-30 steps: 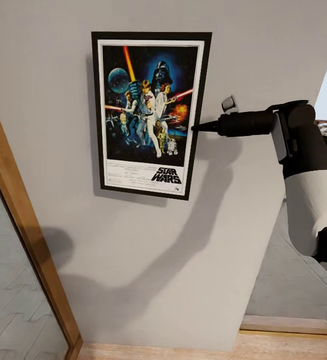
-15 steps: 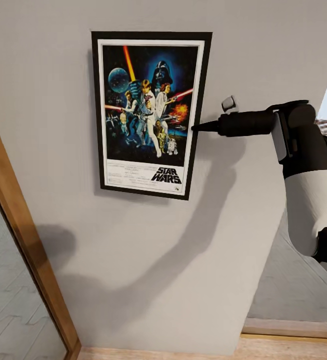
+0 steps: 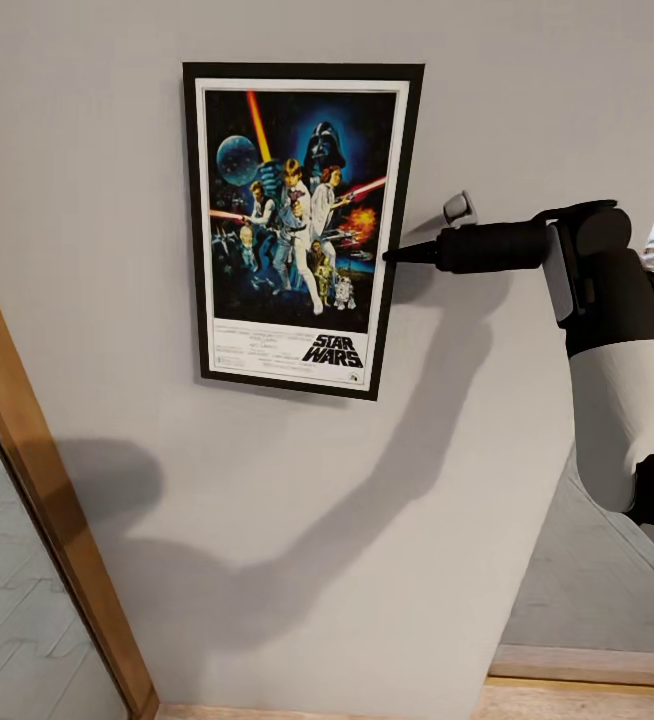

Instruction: Pick up the poster from the kitchen countertop and hang it on one of the wall nails in the kitchen.

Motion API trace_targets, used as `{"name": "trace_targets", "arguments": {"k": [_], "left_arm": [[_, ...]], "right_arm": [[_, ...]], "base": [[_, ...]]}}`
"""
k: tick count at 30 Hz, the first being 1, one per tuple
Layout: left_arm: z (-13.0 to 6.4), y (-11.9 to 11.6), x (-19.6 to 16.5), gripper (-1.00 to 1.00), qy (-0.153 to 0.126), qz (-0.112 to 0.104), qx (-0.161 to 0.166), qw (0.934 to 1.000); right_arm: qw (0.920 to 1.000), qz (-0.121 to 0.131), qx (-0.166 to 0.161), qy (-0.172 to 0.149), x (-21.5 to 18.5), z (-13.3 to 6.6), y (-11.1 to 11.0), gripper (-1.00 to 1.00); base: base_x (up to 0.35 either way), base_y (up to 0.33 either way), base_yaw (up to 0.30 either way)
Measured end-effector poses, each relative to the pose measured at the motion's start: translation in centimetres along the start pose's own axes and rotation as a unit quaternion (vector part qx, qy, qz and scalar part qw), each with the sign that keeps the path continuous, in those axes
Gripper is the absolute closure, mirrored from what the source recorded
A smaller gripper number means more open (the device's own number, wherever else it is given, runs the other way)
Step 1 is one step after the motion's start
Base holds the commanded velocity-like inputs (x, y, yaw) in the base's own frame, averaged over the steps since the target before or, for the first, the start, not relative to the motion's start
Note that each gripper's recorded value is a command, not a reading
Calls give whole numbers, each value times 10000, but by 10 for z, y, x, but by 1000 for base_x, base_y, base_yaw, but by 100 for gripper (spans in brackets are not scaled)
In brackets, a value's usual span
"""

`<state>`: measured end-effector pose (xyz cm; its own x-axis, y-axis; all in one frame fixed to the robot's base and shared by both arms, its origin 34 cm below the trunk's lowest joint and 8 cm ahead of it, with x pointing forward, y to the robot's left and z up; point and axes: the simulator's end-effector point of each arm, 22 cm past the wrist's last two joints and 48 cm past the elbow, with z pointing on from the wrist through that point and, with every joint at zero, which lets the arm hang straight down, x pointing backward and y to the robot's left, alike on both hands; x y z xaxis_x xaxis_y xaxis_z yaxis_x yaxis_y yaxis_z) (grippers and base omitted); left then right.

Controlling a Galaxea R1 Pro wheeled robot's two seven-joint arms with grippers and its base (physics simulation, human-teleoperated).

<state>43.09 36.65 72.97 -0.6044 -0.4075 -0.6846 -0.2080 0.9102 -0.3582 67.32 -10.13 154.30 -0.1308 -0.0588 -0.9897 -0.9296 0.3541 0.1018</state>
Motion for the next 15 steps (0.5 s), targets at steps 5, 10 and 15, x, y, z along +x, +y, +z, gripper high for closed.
{"name": "trace_targets", "arguments": {"k": [5, 10, 15], "left_arm": [[0, 0, 0, -100, 1, 0, 0, 10000], [0, 0, 0, -100, 0, 0, -1, 10000], [0, 0, 0, -100, 0, -1, -1, 10000]], "right_arm": [[10000, 0, 0, -1, 0, 0, 0, 100], [10000, 0, 3, -1, 0, 0, 0, 100], [10000, -1, 5, -1, 0, 0, 0, 100]], "base": [[0, 0, 0], [0, 0, 0], [0, 0, 0]]}}
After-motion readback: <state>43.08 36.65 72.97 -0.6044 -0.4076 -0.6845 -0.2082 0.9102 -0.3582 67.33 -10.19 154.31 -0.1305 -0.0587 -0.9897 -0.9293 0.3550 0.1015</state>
